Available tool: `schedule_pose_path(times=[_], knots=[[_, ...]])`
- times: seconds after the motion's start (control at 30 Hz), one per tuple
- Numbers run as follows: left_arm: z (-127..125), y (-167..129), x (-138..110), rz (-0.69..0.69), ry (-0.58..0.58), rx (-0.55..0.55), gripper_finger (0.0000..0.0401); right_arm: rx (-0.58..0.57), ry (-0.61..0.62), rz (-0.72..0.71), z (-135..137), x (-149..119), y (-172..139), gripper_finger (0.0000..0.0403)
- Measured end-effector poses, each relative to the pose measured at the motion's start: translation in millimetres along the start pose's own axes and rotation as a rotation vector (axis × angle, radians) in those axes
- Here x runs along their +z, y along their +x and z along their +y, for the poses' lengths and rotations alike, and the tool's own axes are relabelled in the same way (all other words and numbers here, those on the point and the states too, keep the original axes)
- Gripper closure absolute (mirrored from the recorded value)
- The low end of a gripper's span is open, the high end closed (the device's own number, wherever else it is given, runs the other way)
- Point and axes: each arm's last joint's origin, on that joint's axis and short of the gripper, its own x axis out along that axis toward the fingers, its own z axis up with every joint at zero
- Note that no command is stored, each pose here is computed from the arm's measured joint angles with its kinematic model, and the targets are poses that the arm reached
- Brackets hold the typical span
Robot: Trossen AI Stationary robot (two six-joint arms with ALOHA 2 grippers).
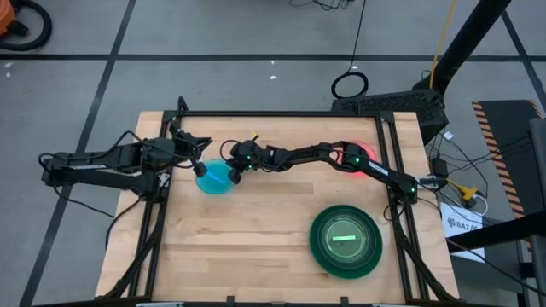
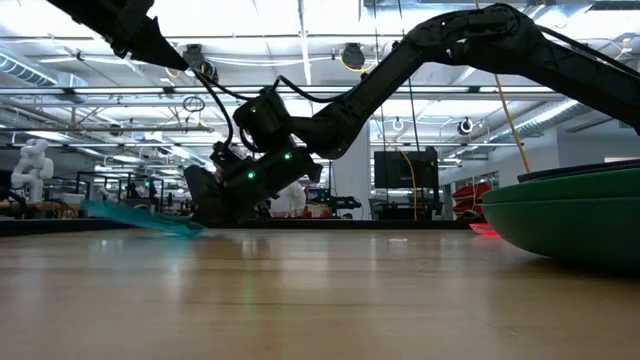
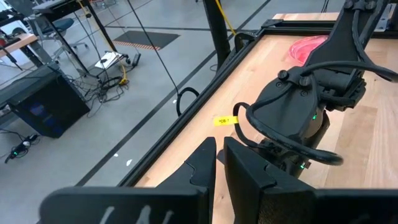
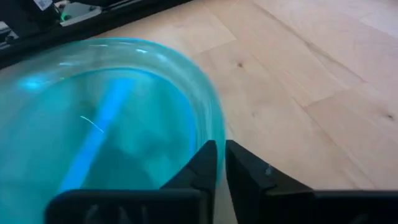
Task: Stack plastic plates
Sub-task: Stack the blue plate on top of the light green plate
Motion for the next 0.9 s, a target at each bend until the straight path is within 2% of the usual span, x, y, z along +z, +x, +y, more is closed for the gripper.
schedule_pose_path(times=[0.13, 0.43, 0.67, 0.9], knots=[[0, 0, 0, 0.000, 0.000, 0.000, 0.0362, 0.008, -0.016, 0.002, -3, 1, 0, 0.0399], [0, 0, -1, 0.010, -0.007, -0.001, 0.0362, 0.069, 0.015, 0.064, -9, 14, -11, 0.0401], [0, 0, -2, 0.015, -0.006, -0.002, 0.0362, 0.062, -0.094, 0.238, 2, 28, -39, 0.0402], [0, 0, -2, 0.015, -0.006, -0.004, 0.0362, 0.082, -0.204, 0.457, 21, 29, -70, 0.0402]])
